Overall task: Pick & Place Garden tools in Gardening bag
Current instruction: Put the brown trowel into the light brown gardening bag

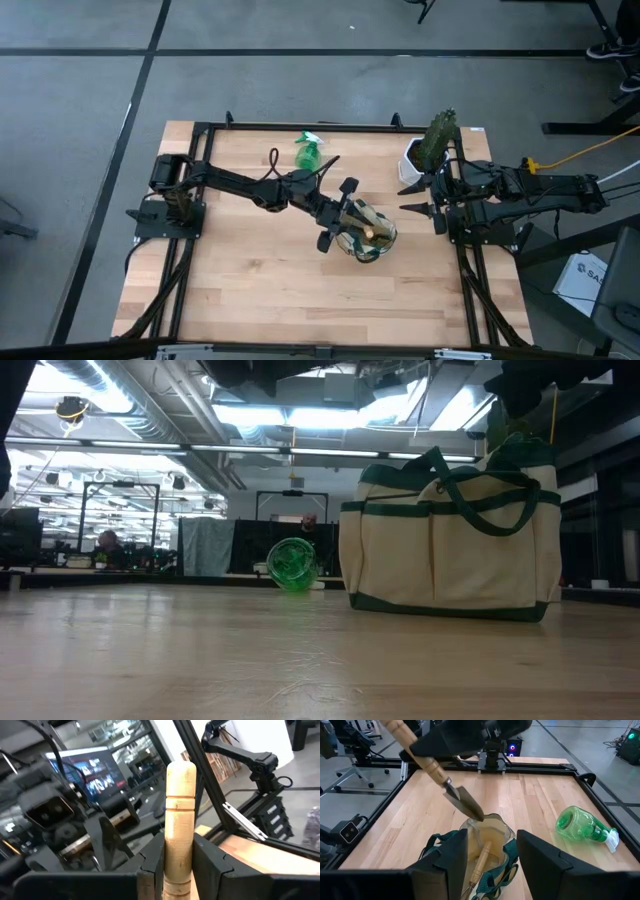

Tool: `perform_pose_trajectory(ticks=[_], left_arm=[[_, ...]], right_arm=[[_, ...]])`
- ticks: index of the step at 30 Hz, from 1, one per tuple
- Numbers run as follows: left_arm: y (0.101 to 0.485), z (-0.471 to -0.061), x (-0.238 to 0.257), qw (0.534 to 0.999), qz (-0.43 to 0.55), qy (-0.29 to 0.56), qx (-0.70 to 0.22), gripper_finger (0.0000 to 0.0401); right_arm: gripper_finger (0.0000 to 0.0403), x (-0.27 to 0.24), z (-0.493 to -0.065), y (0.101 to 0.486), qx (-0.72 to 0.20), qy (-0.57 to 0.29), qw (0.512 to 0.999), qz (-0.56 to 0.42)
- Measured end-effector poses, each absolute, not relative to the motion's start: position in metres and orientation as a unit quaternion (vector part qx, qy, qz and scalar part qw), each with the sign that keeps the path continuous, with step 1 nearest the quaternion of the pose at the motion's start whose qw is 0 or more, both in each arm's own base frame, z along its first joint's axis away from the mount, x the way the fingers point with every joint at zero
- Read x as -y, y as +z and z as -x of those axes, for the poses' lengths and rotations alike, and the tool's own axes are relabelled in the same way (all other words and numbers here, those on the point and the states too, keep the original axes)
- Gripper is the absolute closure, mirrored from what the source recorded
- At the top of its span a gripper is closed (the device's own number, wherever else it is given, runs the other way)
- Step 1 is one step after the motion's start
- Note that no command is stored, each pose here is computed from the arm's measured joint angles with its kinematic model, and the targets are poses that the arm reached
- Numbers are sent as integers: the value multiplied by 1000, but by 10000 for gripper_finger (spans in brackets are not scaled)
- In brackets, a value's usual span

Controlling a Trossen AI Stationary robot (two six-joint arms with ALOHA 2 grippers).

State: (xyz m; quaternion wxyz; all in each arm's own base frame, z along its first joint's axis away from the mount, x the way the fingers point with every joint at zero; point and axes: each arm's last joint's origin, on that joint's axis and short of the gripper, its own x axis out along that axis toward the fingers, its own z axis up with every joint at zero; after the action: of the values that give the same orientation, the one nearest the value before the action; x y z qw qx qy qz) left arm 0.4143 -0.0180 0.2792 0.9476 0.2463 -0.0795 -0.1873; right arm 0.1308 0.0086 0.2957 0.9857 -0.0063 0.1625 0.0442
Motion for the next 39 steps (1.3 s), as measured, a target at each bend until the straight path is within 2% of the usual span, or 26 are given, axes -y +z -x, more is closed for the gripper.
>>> perform_pose_trajectory(ticks=[20, 39], left_arm=[[259, -413, 26, 946, -237, -220, -17, 329], [250, -411, 25, 941, -241, -232, -60, 328]], right_arm=[[231, -9, -131, 296, -163, 44, 986, 6], [231, -9, -131, 296, -163, 44, 986, 6]])
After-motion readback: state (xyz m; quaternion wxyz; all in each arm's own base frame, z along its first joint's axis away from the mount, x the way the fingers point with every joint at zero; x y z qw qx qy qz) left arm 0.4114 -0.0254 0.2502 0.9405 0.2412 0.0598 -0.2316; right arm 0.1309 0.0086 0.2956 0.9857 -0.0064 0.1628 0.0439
